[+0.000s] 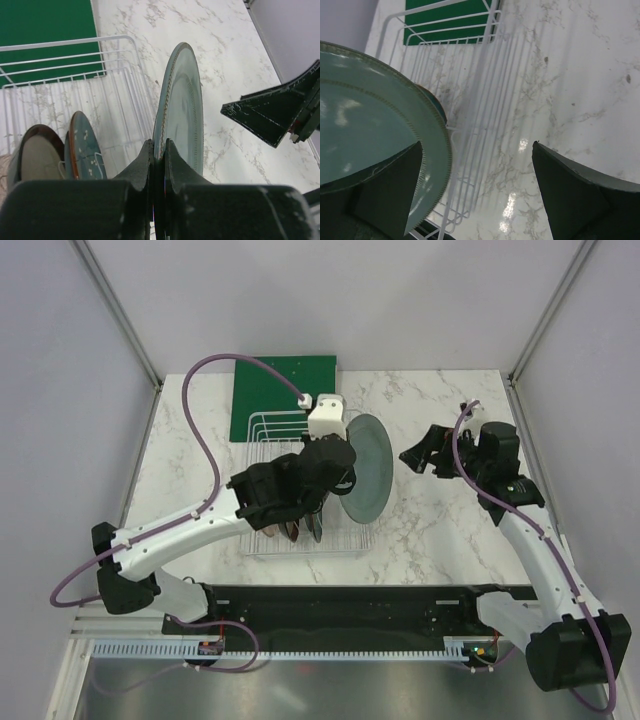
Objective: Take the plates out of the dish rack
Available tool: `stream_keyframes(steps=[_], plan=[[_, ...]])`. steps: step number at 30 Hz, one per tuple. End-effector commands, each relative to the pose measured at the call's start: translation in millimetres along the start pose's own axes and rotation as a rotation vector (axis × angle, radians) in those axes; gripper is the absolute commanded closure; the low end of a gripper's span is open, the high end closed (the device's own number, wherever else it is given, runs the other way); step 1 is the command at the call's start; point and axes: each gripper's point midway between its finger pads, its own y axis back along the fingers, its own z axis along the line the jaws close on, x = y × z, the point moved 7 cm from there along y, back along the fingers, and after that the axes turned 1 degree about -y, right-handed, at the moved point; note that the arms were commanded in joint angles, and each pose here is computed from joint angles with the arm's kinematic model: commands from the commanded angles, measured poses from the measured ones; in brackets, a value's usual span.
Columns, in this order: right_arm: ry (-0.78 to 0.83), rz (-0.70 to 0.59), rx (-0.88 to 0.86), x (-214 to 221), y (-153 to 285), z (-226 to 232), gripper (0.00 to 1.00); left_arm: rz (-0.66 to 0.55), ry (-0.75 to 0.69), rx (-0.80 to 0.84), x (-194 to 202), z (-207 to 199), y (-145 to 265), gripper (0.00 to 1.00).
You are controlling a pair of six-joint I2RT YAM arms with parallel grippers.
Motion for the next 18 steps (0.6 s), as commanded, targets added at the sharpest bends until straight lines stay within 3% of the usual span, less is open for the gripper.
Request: stream_keyframes(steps=[1, 12, 18], plan=[[-0.009, -0.052, -0.199, -8, 2, 24, 0.02, -0.175, 0.222, 0.213, -42, -21, 12, 0.98], [-0.045, -0.008, -0.239, 9, -9, 17, 0.02, -0.229, 0.292, 0.325, -44, -23, 10, 0.98], [-0.092, -0.047, -0.154, 6, -10, -4, 0.02, -0.289, 0.384, 0.319, -59, 17, 22, 0.98]])
